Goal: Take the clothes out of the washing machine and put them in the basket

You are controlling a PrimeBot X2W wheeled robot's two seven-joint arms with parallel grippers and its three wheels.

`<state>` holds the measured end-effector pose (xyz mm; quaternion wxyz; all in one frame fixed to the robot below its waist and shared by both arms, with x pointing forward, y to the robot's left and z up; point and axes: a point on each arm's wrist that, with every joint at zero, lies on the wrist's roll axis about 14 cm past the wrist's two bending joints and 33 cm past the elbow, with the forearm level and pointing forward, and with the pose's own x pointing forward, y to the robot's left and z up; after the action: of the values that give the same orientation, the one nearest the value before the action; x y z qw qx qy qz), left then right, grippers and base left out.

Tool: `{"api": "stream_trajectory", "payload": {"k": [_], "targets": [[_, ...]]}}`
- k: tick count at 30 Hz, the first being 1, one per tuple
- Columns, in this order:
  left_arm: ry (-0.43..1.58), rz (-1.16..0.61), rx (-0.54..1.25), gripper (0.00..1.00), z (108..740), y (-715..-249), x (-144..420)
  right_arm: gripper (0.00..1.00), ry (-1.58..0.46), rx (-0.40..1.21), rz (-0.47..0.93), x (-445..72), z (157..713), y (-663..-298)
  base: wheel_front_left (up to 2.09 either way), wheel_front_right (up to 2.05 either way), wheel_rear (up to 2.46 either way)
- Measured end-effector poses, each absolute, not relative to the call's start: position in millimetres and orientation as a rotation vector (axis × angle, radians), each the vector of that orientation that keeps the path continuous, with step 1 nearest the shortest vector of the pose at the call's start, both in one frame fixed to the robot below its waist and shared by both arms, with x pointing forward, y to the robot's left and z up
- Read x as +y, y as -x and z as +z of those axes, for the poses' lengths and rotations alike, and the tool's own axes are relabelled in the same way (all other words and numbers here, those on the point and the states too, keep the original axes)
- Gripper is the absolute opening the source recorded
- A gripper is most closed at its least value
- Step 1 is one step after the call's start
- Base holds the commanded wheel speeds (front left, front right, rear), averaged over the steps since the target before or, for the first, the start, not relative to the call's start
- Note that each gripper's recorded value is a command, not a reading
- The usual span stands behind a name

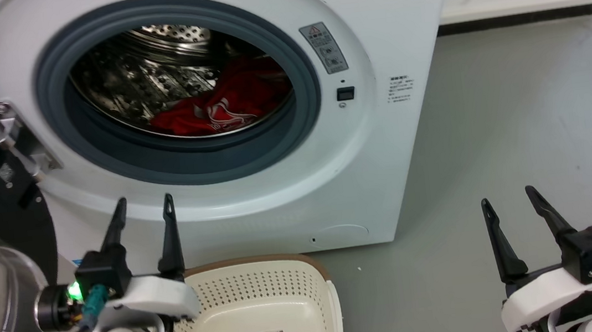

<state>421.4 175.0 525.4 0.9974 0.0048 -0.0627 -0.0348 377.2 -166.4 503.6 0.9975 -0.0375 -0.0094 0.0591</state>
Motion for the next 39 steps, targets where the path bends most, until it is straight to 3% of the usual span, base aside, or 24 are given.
{"api": "stream_trajectory", "payload": {"k": [7, 22, 39], "targets": [[-0.032, -0.113, -0.128, 1.00, 525.2, -470.5, 165.7, 1.00, 0.062, -0.011, 0.092, -175.5, 498.3, -389.6, 0.00, 0.00, 0.00], [-0.085, -0.209, 0.012, 1.00, 462.5, -602.6, 146.9, 1.00, 0.004, 0.093, 0.037, -195.1, 448.6, -408.1, 0.00, 0.00, 0.00], [-0.153, -0.249, 0.178, 1.00, 399.9, -715.3, 128.8, 1.00, -0.051, 0.243, -0.061, -221.5, 400.0, -396.0, 0.00, 0.00, 0.00]]}}
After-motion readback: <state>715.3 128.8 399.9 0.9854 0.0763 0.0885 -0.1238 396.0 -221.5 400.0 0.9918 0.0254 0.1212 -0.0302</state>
